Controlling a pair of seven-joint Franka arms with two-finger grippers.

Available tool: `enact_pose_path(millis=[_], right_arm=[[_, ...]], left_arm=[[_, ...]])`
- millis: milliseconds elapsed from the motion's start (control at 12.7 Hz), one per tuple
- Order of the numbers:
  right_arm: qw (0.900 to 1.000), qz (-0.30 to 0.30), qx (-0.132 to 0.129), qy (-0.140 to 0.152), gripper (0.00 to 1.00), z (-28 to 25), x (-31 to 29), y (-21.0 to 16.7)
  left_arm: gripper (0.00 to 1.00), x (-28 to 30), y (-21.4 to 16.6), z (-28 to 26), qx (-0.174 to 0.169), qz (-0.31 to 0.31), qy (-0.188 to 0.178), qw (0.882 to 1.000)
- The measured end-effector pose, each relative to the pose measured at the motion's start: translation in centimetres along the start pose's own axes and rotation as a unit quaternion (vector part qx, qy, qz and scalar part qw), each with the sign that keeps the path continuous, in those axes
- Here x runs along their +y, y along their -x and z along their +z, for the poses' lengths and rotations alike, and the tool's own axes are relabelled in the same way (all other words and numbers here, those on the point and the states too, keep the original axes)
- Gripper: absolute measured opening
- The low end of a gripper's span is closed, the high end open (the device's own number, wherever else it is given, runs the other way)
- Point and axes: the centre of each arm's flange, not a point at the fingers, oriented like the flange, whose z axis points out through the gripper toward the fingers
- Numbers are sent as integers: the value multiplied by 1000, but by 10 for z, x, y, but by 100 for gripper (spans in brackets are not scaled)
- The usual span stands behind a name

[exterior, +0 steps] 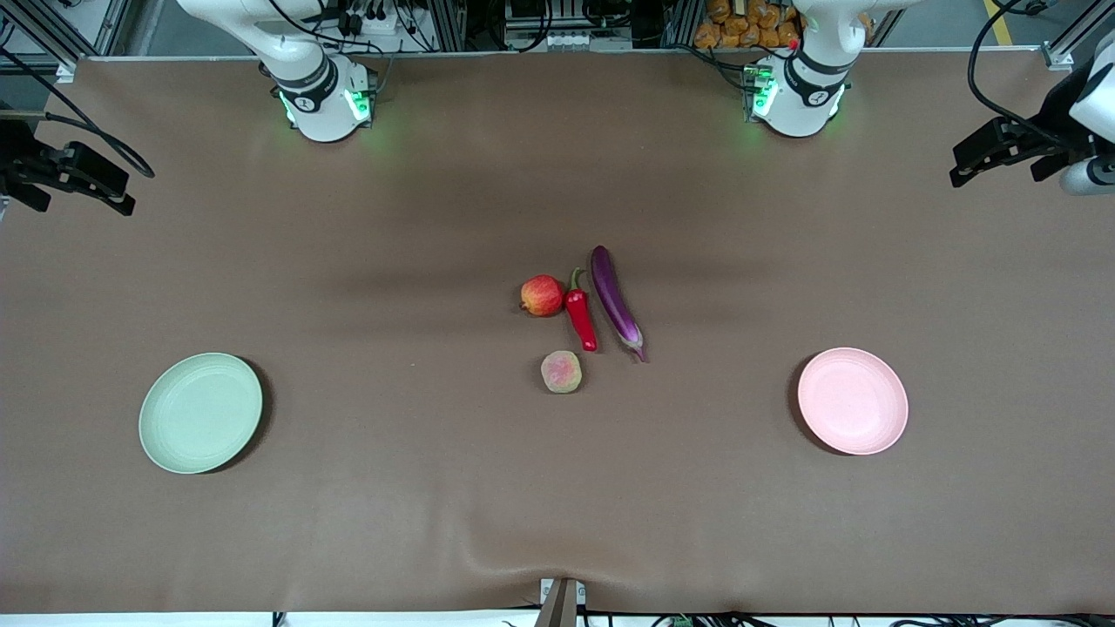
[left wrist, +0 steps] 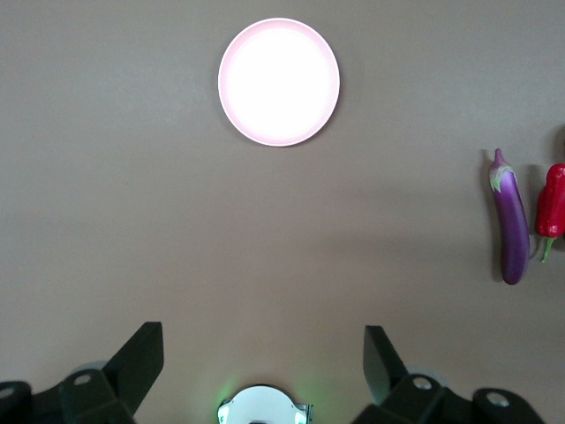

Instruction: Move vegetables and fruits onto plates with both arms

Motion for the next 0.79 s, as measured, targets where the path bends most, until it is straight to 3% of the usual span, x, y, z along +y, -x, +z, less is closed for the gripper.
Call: enact_pose_path(millis=[785], right_arm=[[1000, 13, 3, -14, 100, 3, 13, -3]], left_arm=[[100, 14, -1, 2, -5, 13, -2, 1000]])
